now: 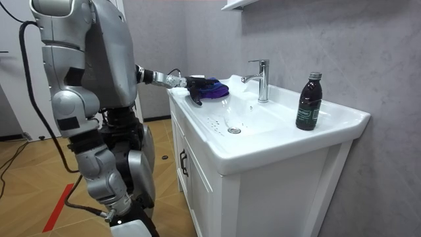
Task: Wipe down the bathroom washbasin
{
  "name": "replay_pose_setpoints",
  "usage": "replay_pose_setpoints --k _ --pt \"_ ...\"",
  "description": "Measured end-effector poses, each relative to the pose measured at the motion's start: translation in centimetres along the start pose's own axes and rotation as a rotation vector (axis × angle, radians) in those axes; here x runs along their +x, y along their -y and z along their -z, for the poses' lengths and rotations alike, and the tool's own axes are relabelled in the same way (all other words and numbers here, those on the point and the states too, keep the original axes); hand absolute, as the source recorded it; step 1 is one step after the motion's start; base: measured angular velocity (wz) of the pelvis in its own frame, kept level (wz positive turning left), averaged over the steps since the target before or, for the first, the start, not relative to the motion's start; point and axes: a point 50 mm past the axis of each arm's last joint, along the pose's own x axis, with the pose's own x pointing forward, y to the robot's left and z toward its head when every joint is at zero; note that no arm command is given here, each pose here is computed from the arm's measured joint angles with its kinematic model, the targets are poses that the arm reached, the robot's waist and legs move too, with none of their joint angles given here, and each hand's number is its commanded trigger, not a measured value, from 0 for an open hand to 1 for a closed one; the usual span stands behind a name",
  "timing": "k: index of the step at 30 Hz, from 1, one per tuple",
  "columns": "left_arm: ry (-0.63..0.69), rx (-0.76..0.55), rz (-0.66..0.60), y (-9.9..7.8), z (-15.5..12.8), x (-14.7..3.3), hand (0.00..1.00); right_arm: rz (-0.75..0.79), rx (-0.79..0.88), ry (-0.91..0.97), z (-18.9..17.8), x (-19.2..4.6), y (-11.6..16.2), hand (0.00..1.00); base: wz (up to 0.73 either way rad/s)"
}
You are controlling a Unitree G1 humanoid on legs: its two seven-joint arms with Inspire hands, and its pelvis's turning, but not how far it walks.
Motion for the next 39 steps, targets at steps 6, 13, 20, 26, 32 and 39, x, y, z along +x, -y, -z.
replay_pose_setpoints --k 6,13,20,26,32,39 --pt "-0.007 0.002 0.006 0.1 0.2 0.0 0.0 -0.004 0.009 -0.015 0.3 0.0 -0.2 0.0 0.0" --pt "-0.022 -0.003 0.019 0.4 0.5 -0.1 0.0 0.012 0.02 -0.019 0.5 0.0 -0.1 0.0 0.0" --pt "-0.057 0.008 0.026 0.9 1.4 -0.3 0.0 0.027 0.015 -0.034 0.8 -0.1 0.1 0.0 -0.06" --pt "-0.096 0.017 -0.009 0.6 2.2 -0.1 0.0 0.043 -0.02 -0.079 1.8 -0.3 0.3 0.0 -0.06" --pt "-0.129 0.005 -0.082 -0.5 2.9 0.1 0.0 0.054 -0.031 -0.146 3.2 -0.6 0.6 0.0 -0.09" --pt "-0.137 0.018 -0.161 -1.8 3.4 0.4 0.0 0.069 -0.136 -0.239 4.9 -1.0 0.9 0.0 -0.05"
